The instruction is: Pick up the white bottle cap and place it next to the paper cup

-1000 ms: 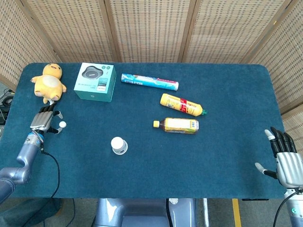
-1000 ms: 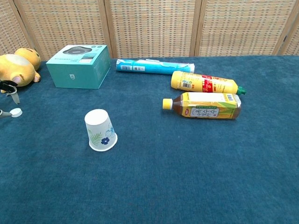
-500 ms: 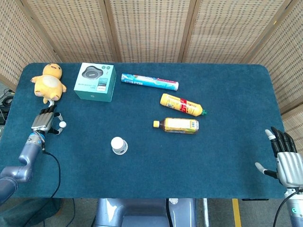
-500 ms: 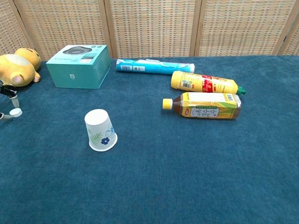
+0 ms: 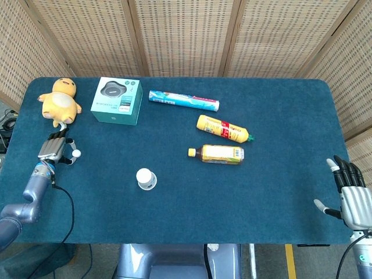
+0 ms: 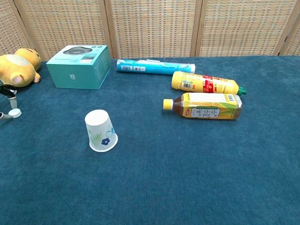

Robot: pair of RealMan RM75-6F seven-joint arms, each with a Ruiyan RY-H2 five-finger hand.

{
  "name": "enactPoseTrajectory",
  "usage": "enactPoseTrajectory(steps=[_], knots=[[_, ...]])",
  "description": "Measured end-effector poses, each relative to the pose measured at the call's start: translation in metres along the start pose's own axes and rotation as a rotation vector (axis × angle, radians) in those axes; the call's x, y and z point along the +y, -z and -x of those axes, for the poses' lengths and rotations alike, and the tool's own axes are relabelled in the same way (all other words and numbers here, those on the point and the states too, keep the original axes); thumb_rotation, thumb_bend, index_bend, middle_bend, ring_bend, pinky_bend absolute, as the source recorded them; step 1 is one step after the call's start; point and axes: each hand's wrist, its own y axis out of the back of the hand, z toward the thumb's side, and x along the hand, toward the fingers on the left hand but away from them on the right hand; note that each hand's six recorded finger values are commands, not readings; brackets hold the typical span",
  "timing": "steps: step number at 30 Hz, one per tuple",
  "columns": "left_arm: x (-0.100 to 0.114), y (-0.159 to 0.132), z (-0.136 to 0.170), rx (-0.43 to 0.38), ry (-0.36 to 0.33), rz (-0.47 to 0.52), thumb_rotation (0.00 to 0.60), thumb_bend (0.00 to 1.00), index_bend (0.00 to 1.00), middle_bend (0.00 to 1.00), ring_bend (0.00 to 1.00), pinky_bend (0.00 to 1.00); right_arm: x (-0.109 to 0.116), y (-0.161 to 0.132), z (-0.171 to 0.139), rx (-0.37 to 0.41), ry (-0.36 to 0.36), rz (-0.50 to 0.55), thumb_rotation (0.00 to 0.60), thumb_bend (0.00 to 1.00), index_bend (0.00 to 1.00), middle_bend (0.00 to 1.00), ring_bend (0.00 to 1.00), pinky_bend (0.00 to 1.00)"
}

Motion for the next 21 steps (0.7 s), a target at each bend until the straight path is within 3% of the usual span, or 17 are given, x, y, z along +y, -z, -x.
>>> enactPoseTrajectory(steps=[13, 21], knots=[[0.021, -0.017, 0.021, -0.112, -0.058, 0.042, 0.600, 0.33, 0.52, 0.00, 0.00, 0.00, 0.002, -0.001, -0.001, 0.002, -0.001, 0.012, 0.600, 0.00, 0.06, 0.00, 0.00, 0.00], [0.028, -0.068, 0.049, -0.284, -0.048, 0.106, 0.600, 0.33, 0.51, 0.00, 0.00, 0.00, 0.004, 0.000, -0.001, 0.001, 0.001, 0.022, 0.600, 0.00, 0.06, 0.00, 0.00, 0.00]])
